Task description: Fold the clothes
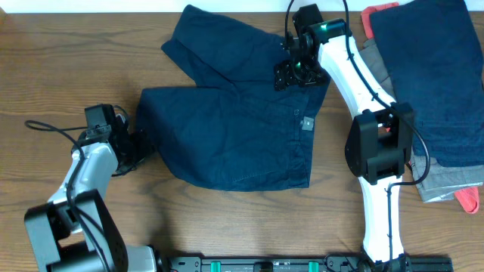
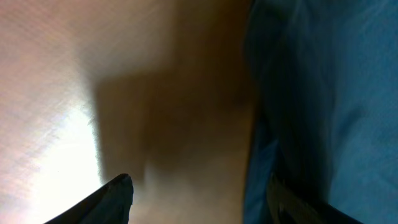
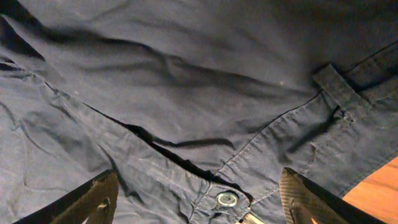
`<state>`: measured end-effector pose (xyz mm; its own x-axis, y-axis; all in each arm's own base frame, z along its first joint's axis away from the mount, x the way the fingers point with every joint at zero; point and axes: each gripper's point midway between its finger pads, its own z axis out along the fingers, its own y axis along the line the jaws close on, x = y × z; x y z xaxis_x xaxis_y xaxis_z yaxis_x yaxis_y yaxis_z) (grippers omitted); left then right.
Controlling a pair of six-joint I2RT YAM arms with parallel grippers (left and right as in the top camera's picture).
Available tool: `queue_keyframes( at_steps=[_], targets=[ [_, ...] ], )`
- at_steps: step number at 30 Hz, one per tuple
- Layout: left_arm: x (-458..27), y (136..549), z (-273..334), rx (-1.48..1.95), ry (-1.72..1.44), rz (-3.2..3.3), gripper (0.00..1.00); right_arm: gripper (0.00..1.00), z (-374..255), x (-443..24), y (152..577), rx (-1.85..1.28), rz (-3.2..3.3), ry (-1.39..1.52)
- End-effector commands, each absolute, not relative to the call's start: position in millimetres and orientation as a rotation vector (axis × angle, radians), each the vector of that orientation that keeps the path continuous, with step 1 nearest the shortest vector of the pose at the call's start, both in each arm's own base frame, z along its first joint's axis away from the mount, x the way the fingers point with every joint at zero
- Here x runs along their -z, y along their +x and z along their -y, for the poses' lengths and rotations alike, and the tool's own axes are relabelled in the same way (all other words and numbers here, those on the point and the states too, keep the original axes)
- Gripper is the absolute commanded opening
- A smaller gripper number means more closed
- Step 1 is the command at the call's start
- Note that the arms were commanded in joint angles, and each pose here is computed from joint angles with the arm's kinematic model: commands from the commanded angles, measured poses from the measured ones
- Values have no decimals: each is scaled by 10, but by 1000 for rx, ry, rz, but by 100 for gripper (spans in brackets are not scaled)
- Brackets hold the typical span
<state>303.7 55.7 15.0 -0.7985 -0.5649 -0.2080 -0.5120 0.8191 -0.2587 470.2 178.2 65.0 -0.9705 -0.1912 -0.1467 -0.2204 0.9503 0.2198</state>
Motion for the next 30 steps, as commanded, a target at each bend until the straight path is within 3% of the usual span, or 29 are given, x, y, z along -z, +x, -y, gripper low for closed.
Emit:
queue_keyframes(
  at_steps=[1, 13, 15, 26, 30],
  targets=[
    [-91, 3137, -448, 382, -805, -2711, 71, 81, -1761, -758, 4708, -354, -2957, -326],
    [80, 3431, -270, 411, -680, -2679, 70, 81, -1759, -759, 4713, -354, -2955, -325],
    [80, 3457, -222, 415, -656, -2678, 66, 81, -1753, -758, 4714, -349, -2956, -324],
    [117, 3406, -86, 424, -616, -2714, 63, 81, -1730, -753, 4720, -327, -2956, -321],
    [161, 3345, -76, 425, -624, -2729, 55, 80, -1728, -753, 4720, -327, -2957, -321]
  ],
)
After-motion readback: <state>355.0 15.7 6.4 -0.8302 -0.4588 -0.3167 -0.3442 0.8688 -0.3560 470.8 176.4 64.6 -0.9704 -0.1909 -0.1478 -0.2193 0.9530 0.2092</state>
